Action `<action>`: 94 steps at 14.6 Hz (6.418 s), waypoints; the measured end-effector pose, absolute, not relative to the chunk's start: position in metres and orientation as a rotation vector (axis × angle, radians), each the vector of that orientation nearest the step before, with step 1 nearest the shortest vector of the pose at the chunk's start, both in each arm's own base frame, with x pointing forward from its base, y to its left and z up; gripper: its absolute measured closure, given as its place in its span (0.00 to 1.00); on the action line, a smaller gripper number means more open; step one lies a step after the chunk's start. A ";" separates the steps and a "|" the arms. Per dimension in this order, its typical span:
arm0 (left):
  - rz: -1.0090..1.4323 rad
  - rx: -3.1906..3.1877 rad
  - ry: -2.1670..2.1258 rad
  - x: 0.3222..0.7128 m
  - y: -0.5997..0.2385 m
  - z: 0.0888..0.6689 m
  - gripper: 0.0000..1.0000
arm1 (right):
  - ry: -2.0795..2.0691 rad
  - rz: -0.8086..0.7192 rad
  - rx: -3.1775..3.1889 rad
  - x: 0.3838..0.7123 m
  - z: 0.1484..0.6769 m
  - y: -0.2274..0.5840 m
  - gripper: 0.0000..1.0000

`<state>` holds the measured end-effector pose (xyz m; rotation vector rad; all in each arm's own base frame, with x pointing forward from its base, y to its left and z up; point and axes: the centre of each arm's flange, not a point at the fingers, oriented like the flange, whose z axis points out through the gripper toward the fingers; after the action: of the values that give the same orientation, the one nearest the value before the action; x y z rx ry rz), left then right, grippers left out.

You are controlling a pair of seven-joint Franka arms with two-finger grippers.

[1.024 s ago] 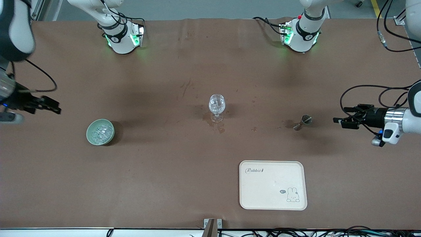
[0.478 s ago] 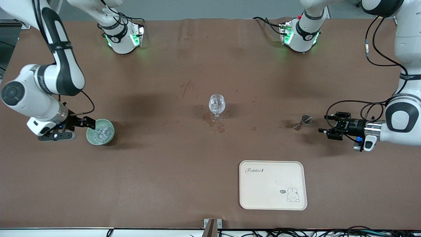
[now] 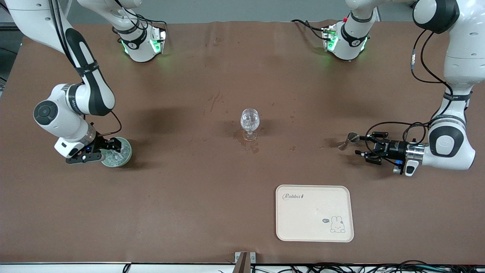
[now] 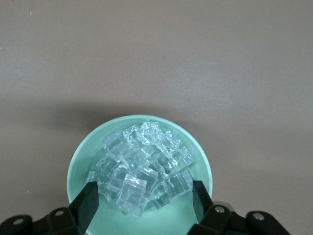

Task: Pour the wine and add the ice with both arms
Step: 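Grasp an ice cube and the jigger with both grippers, then raise the cube with the right gripper while the left gripper moves the jigger, then tilt the jigger over the wine glass with the left gripper to pour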

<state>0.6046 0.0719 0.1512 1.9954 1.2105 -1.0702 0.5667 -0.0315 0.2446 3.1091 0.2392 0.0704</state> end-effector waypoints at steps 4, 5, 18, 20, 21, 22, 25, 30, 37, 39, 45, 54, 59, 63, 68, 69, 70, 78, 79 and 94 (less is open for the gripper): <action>-1.129 1.925 1.247 0.598 0.062 0.133 0.33 | 0.263 0.070 3.107 0.565 0.236 -0.023 0.39; -1.139 1.917 1.249 0.596 0.061 0.128 0.37 | 0.265 0.065 3.107 0.565 0.235 -0.023 0.44; -1.208 1.873 1.225 0.589 0.049 0.124 0.54 | 0.264 0.030 3.110 0.559 0.224 -0.023 0.59; -1.212 1.867 1.226 0.588 0.048 0.123 0.54 | 0.264 0.029 3.110 0.559 0.223 -0.023 0.59; -1.213 1.865 1.226 0.588 0.048 0.122 0.56 | 0.264 0.029 3.110 0.559 0.222 -0.023 0.59; -1.214 1.865 1.227 0.588 0.048 0.121 0.57 | 0.264 0.030 3.110 0.559 0.222 -0.023 0.60; -1.216 1.864 1.227 0.588 0.047 0.121 0.63 | 0.265 0.034 3.109 0.559 0.219 -0.023 0.63; -1.219 1.874 1.220 0.591 0.039 0.123 0.78 | 0.265 0.042 3.108 0.560 0.217 -0.023 0.66; -1.284 1.850 1.183 0.614 -0.028 0.165 0.78 | 0.266 0.035 3.109 0.559 0.217 -0.023 0.65; -1.297 1.876 1.190 0.622 -0.063 0.204 0.78 | 0.266 0.031 3.109 0.559 0.217 -0.022 0.66; -1.233 2.050 1.274 0.615 -0.191 0.335 0.78 | 0.252 -0.059 3.117 0.561 0.221 -0.022 0.75; -0.869 2.401 1.529 0.548 -0.359 0.393 0.78 | 0.107 -0.128 3.129 0.617 0.341 -0.022 0.75; -0.634 2.533 1.636 0.515 -0.411 0.387 0.78 | 0.065 -0.025 3.130 0.621 0.381 -0.025 0.75; -0.587 2.535 1.670 0.519 -0.406 0.387 0.78 | 0.031 0.065 3.126 0.618 0.416 -0.038 0.75; -0.492 2.539 1.742 0.519 -0.410 0.391 0.78 | -0.065 0.167 3.125 0.612 0.484 -0.040 0.75; -0.466 2.541 1.756 0.518 -0.412 0.392 0.78 | -0.086 0.168 3.126 0.610 0.504 -0.042 0.75; -0.440 2.546 1.766 0.518 -0.413 0.393 0.78 | -0.107 0.150 3.128 0.605 0.525 -0.046 0.75; -0.243 2.580 1.841 0.504 -0.431 0.390 0.78 | -0.182 0.083 3.134 0.558 0.658 -0.068 0.75; -0.213 2.586 1.845 0.503 -0.433 0.390 0.78 | -0.183 0.087 3.134 0.556 0.660 -0.068 0.75; 0.288 2.738 1.678 0.464 -0.477 0.390 0.78 | -0.182 0.061 3.138 0.548 0.664 -0.060 0.75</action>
<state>0.4643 -0.4770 0.3902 2.7376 1.6776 0.2878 0.5483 -0.0603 0.6641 3.1381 -0.1824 0.0610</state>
